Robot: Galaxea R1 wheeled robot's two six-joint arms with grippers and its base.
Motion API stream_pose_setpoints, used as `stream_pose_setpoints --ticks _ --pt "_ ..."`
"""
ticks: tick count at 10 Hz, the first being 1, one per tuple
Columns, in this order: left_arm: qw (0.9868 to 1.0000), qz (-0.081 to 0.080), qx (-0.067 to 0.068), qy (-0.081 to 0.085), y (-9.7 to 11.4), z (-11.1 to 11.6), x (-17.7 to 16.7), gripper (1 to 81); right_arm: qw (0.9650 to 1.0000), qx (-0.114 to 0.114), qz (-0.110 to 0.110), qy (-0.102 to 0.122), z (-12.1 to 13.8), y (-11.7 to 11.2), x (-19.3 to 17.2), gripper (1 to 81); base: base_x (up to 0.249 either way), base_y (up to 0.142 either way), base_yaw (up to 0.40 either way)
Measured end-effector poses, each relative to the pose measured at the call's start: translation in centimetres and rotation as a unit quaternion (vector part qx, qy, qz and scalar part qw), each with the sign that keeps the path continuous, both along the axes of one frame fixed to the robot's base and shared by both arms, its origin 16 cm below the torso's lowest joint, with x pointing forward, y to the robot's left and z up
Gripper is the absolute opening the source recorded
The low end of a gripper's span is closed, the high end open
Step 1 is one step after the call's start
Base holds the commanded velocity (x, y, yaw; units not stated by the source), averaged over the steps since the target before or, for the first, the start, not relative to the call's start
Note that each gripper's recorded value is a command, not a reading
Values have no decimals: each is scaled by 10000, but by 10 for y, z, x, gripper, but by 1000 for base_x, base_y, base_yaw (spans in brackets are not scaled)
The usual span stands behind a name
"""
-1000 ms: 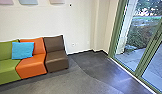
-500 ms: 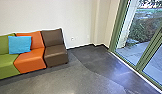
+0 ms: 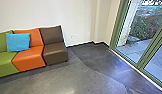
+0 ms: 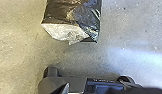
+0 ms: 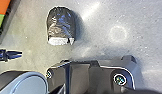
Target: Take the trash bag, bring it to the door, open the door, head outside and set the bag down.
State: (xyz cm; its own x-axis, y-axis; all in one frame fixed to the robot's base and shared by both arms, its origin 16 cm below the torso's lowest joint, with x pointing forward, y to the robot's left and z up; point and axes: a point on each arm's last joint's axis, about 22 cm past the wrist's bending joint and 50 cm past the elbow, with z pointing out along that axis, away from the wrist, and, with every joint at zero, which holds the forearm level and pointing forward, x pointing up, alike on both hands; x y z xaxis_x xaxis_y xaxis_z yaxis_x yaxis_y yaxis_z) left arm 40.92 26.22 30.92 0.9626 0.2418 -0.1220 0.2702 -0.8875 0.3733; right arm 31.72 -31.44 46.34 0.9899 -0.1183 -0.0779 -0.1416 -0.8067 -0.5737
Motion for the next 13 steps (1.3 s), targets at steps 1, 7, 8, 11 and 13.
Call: stream_pose_setpoints --ticks 1,7,8,11,13 --pt "10000 -2 35 -45 -1 -6 11 811 10000 -5 -10 -73 -4 -2 6 811 0 0 0" --pt "9997 163 157 91 -1 -62 36 811 9998 123 -29 -157 -51 11 32 811 0 0 0" --pt "9996 165 139 169 -2 -74 33 811 9998 169 -38 -126 -60 16 39 811 0 0 0" --pt "9990 177 110 405 -4 -116 23 811 9996 222 102 173 -97 26 49 811 0 0 0" --pt "9985 176 110 512 -4 -140 21 811 9992 221 72 321 -119 27 53 811 0 0 0"
